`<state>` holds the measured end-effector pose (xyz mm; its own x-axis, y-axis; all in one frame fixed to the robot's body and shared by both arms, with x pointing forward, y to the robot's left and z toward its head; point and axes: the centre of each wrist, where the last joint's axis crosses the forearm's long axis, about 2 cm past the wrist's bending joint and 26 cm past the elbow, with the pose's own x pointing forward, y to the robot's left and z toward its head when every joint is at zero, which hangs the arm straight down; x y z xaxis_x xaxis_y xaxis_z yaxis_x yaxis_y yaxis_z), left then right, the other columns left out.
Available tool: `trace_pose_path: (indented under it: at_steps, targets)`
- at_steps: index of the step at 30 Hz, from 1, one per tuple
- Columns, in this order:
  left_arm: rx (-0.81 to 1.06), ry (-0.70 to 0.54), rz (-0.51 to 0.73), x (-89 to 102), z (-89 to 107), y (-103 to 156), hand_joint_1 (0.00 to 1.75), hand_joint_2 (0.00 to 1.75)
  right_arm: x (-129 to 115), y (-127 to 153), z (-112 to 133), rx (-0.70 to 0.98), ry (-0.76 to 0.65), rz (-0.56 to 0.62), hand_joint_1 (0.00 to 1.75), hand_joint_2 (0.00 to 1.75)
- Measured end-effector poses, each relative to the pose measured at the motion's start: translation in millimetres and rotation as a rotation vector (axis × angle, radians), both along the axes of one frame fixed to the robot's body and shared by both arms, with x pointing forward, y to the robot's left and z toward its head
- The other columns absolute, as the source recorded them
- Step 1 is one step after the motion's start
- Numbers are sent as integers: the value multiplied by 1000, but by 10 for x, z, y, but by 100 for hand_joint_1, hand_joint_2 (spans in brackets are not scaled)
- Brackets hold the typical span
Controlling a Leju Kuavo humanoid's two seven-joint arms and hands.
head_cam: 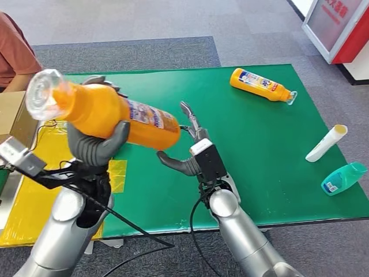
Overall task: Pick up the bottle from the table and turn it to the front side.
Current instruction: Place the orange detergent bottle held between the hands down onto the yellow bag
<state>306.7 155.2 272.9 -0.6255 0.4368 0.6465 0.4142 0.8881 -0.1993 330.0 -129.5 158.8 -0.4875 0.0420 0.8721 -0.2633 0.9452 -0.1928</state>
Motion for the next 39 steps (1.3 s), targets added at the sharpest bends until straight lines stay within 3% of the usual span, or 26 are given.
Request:
trace_pose_path:
  at_steps: [6, 9, 13, 22, 27, 31, 39]
  targets:
    - [-95, -67, 236, -231, -115, 327, 175, 175, -130, -147, -149, 72, 65, -48, 0, 175]
    - [-41, -169, 528, -374, -210, 510, 175, 175, -242, -203, -224, 97, 89, -67, 0, 175]
    - [190, -273, 869, -559, -353, 722, 175, 175, -379, -268, -278, 125, 100, -93, 0, 175]
    - [882, -317, 1304, -778, -581, 943, 175, 175, -486, -383, -173, 133, 57, -121, 0, 175]
    - [1111, -162, 1320, -724, -729, 989, 175, 175, -486, -396, -93, 133, 42, -109, 0, 175]
    - [1256, -32, 1223, -597, -926, 1077, 175, 175, -482, -398, -33, 130, 29, -89, 0, 175]
    - [1458, 79, 1086, -385, -1218, 1234, 175, 175, -467, -378, 27, 134, 16, -69, 0, 175]
